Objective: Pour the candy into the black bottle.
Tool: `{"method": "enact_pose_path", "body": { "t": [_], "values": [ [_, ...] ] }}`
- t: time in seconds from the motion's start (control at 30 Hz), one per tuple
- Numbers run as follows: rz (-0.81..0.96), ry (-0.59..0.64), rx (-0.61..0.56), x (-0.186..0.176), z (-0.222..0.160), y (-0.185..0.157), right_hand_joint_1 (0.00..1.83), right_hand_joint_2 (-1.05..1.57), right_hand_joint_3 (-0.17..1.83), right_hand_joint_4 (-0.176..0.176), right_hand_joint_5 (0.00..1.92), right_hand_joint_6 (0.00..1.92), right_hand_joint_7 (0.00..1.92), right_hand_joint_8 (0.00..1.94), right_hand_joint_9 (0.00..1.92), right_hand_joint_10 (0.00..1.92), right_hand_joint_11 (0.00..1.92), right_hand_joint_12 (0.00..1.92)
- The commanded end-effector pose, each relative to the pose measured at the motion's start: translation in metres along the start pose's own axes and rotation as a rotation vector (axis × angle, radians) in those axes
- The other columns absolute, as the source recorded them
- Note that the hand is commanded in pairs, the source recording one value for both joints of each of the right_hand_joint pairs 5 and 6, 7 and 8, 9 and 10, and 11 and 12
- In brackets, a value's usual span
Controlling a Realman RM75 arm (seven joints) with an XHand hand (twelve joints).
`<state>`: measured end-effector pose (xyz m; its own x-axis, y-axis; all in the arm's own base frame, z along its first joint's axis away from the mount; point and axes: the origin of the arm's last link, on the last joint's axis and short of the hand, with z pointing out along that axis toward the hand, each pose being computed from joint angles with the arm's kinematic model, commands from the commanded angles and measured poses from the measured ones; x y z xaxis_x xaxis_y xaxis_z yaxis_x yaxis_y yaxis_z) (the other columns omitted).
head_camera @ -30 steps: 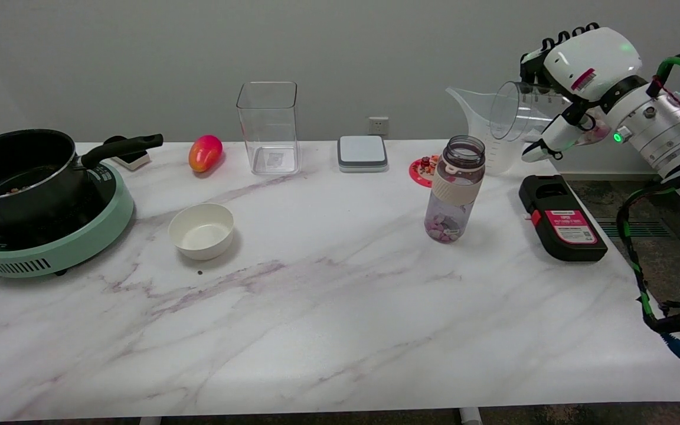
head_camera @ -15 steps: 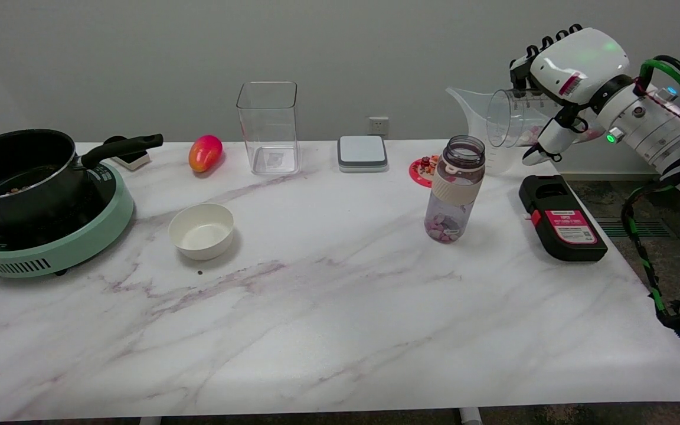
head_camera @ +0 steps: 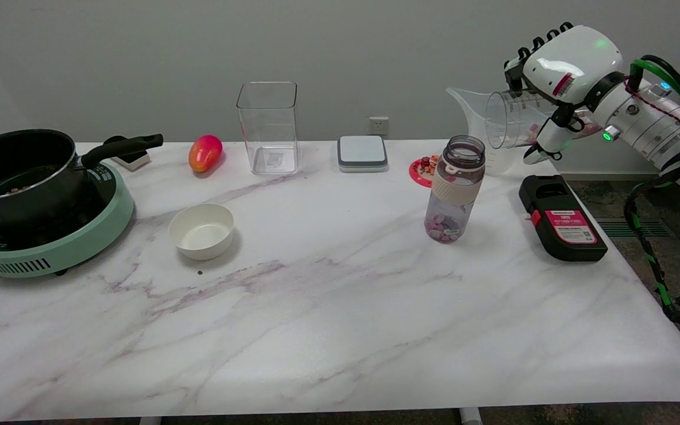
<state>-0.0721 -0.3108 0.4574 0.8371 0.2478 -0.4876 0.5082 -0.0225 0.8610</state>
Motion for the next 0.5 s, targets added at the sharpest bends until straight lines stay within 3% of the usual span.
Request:
{"method": "enact_pose_path", "body": {
  "t": [0.03,0.5],
  "values": [
    [-0.054,-0.005,0.031,0.007,0.006,-0.002,1.47,0.92,1.04,0.0,1.23,1.23,1.52,1.52,1.49,1.49,1.25,1.25],
    [-0.041,-0.007,0.047,0.012,0.017,-0.007,1.47,0.93,1.03,0.0,1.24,1.24,1.52,1.52,1.48,1.48,1.24,1.24]
  ]
}}
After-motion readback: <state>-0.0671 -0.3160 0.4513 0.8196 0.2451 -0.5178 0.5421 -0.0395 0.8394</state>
